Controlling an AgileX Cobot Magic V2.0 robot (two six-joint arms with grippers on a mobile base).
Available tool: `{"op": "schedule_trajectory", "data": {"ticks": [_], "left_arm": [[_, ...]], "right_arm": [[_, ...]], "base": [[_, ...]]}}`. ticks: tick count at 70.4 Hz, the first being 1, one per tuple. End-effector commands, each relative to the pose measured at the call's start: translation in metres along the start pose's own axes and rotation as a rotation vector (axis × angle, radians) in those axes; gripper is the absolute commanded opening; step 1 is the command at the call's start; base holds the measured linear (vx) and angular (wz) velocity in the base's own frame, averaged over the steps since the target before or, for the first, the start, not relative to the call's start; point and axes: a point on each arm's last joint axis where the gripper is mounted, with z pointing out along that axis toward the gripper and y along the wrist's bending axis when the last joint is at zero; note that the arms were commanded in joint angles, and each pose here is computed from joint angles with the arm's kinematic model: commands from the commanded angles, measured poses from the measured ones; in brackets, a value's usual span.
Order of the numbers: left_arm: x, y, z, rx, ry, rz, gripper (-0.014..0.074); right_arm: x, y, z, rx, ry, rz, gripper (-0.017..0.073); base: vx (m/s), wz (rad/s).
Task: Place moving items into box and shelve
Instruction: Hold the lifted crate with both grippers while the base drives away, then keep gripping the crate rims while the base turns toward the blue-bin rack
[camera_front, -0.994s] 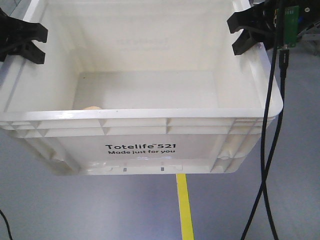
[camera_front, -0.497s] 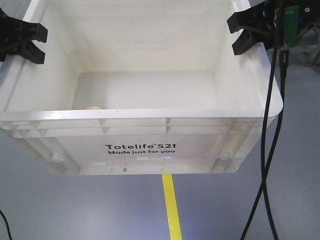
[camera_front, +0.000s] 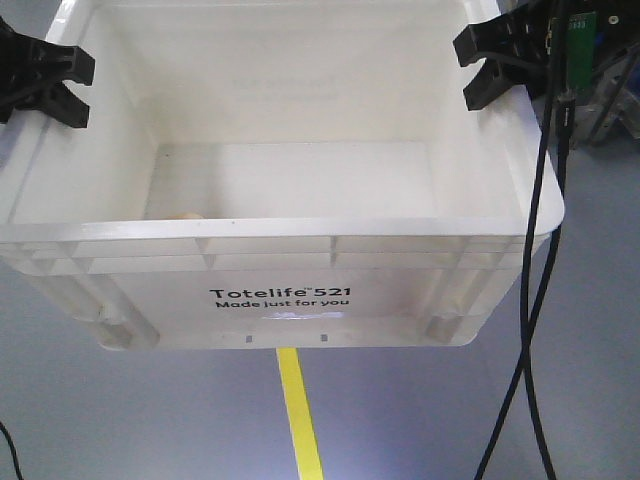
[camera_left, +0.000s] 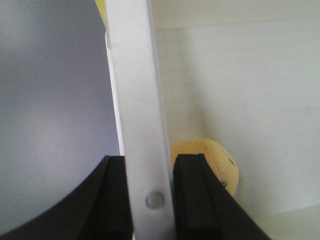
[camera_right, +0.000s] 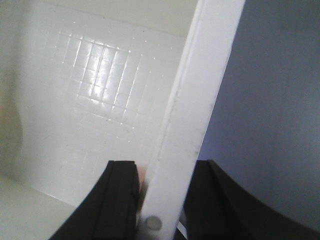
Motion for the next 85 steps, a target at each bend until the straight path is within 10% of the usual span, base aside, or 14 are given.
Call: {"op": "schedule_trajectory", "data": {"ticks": [1,85], "left_arm": [[-0.0113,-0.0129,-0.0301,0.082,-0.194,0.001,-0.0017],[-0.0114,-0.0129,-0.0301,0.082,-0.195,0.001,-0.0017]], "right_arm": [[-0.0006,0.0151,-0.0342,-0.08,-0.125,-0.04,-0.0012],[-0.0007,0.015,-0.0342,-0.08,-0.125,-0.04,-0.0012]], "base": [[0.47,-0.34],[0.39,-0.53]]}}
